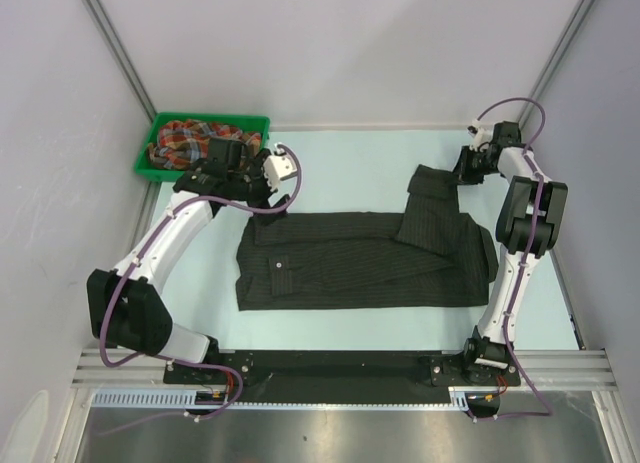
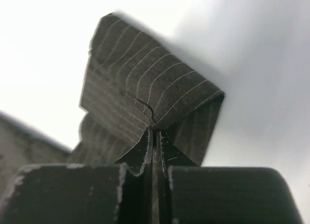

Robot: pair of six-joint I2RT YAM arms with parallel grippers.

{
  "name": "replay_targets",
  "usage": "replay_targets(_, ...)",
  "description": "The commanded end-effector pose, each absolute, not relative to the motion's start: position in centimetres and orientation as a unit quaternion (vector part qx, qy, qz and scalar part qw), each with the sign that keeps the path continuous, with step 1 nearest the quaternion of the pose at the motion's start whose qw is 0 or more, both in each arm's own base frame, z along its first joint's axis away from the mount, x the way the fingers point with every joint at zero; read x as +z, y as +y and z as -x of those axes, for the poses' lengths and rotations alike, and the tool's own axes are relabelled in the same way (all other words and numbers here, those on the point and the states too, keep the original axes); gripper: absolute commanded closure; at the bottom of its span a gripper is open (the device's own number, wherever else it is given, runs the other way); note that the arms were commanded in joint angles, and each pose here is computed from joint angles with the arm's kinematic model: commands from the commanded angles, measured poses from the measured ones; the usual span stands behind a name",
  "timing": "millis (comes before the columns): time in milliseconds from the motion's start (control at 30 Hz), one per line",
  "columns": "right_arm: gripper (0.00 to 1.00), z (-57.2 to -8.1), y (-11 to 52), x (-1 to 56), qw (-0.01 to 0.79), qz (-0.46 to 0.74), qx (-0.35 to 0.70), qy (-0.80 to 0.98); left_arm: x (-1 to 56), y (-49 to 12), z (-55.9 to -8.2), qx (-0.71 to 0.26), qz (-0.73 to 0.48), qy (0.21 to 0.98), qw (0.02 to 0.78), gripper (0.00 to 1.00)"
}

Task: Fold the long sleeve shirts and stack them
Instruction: Fold the shirt

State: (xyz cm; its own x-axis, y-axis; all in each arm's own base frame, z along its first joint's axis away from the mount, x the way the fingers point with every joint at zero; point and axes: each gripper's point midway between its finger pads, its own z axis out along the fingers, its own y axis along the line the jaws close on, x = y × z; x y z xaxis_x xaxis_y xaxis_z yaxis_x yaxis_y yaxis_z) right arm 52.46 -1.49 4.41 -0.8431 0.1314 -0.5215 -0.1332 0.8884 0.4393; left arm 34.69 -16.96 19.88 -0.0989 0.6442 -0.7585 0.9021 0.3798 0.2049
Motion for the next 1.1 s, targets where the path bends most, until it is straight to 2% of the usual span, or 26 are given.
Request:
replay_targets(0,1.0,-51.6,0.2,12.0,0.32,-0.005,0.314,0.894,25.2,-17.2,-35.4,-0.144,-0.483,0.71,0.491,0.0)
replay_targets(67,1.0,-50.2,1.6,14.9,0.324,-0.008,0.373,0.869,28.5,-17.2,-35.6,-0.134,-0.46,0.69,0.543,0.01)
replay_targets(133,1.0,-48.3,3.6,20.3,0.336,-0.015,0.433,0.837,32.2,-17.4,-35.0,-0.134,-0.453,0.655,0.59,0.0)
replay_targets(200,1.0,-46.4,5.5,22.4,0.322,-0.044,0.483,0.813,33.8,-18.0,-34.0,-0.151,-0.453,0.632,0.61,0.01)
replay_targets(233,1.0,-44.7,6.5,25.6,0.337,-0.03,0.503,0.795,35.5,-18.9,-32.8,-0.167,-0.471,0.595,0.629,0.01)
replay_targets(267,1.0,-43.3,7.1,24.6,0.316,-0.051,0.517,0.794,35.8,-19.5,-32.1,-0.175,-0.48,0.581,0.633,0.0)
replay_targets(333,1.0,-41.1,8.6,26.4,0.312,-0.082,0.551,0.769,36.3,-21.7,-30.3,-0.181,-0.514,0.539,0.642,0.01)
replay_targets(367,1.0,-41.1,9.0,27.9,0.342,-0.071,0.56,0.751,36.3,-22.5,-30.0,-0.173,-0.519,0.532,0.647,0.01)
replay_targets(400,1.0,-40.2,9.4,28.8,0.322,-0.107,0.583,0.738,37.2,-22.8,-30.4,-0.138,-0.515,0.517,0.669,0.01)
replay_targets(433,1.0,-39.1,9.9,30.4,0.33,-0.109,0.593,0.726,36.1,-25.0,-29.0,-0.144,-0.535,0.5,0.666,0.01)
replay_targets(500,1.0,-37.8,10.5,30.8,0.318,-0.133,0.613,0.711,37.6,-26.9,-28.5,-0.109,-0.539,0.441,0.709,0.0)
replay_targets(633,1.0,-35.2,11.5,32.4,0.32,-0.137,0.635,0.69,34.1,-32.2,-26.6,-0.061,-0.567,0.383,0.726,0.01)
replay_targets(667,1.0,-34.7,11.8,31.8,0.307,-0.144,0.638,0.691,35.1,-33.0,-26.4,-0.053,-0.556,0.36,0.748,0.01)
replay_targets(800,1.0,-32.4,12.5,31.7,0.285,-0.15,0.656,0.682,31.5,-37.2,-25.9,-0.06,-0.584,0.334,0.738,0.01)
replay_targets(933,1.0,-30.5,13.3,32.2,0.265,-0.144,0.675,0.674,30.4,-39.1,-26.1,-0.054,-0.581,0.315,0.748,0.0)
replay_targets(1067,1.0,-28.8,13.8,31.7,0.251,-0.144,0.679,0.675,29.3,-39.6,-27.1,-0.001,-0.566,0.297,0.769,0.01)
